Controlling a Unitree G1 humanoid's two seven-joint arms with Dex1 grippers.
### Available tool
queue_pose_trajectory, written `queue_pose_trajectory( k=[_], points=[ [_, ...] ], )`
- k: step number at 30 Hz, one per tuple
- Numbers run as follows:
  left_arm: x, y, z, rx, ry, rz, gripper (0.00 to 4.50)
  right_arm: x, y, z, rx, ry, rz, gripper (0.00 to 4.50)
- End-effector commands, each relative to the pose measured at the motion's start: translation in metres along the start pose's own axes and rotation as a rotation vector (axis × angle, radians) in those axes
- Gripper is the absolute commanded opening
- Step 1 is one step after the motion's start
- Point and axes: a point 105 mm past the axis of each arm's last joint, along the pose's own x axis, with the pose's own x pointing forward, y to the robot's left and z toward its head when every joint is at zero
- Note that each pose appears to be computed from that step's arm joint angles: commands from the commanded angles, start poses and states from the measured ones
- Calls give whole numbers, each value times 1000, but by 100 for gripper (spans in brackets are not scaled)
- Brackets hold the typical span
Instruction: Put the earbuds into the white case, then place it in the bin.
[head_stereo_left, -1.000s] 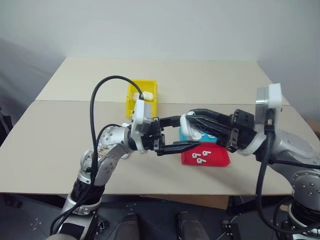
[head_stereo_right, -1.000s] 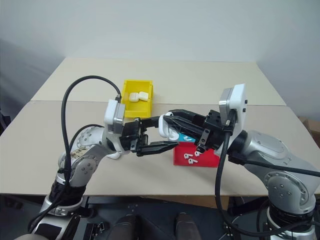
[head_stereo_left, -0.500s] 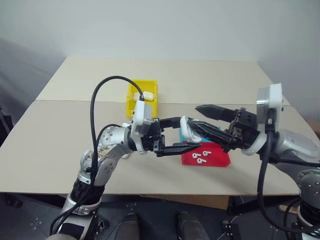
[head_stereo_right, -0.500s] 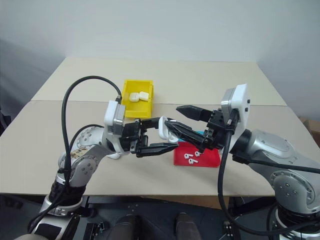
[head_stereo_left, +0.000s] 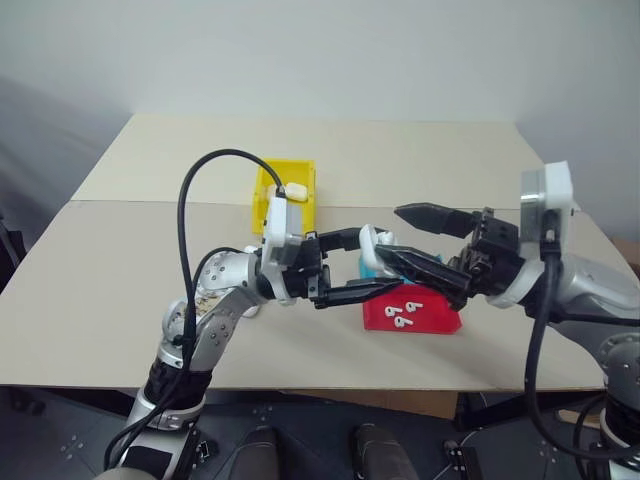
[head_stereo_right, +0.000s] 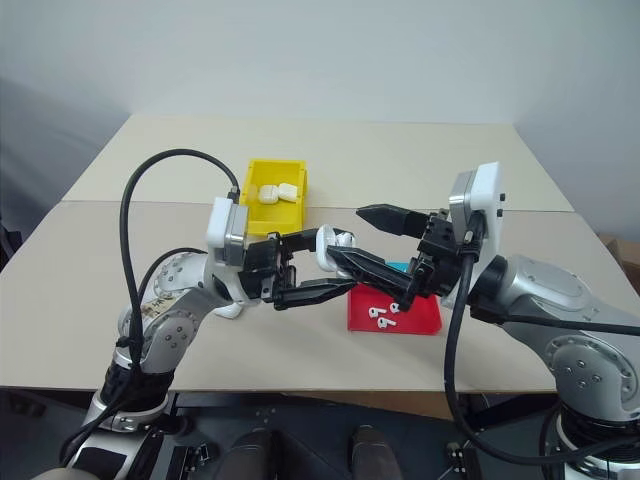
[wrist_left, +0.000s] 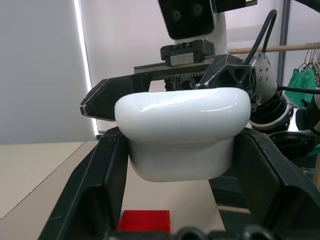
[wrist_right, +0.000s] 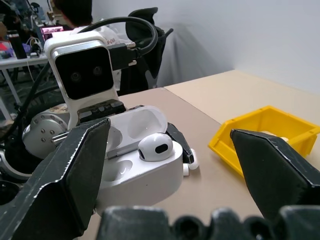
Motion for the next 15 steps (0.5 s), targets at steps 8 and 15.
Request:
queue_pose_trajectory(
  k=[8,15],
  points=[
    [0,8,9,54,1,18,282,-26,-13,27,-65,-54,-37,449],
    [0,7,10,56,-1,27,282,-35,-55,9,-199,169,-150,449]
  ],
)
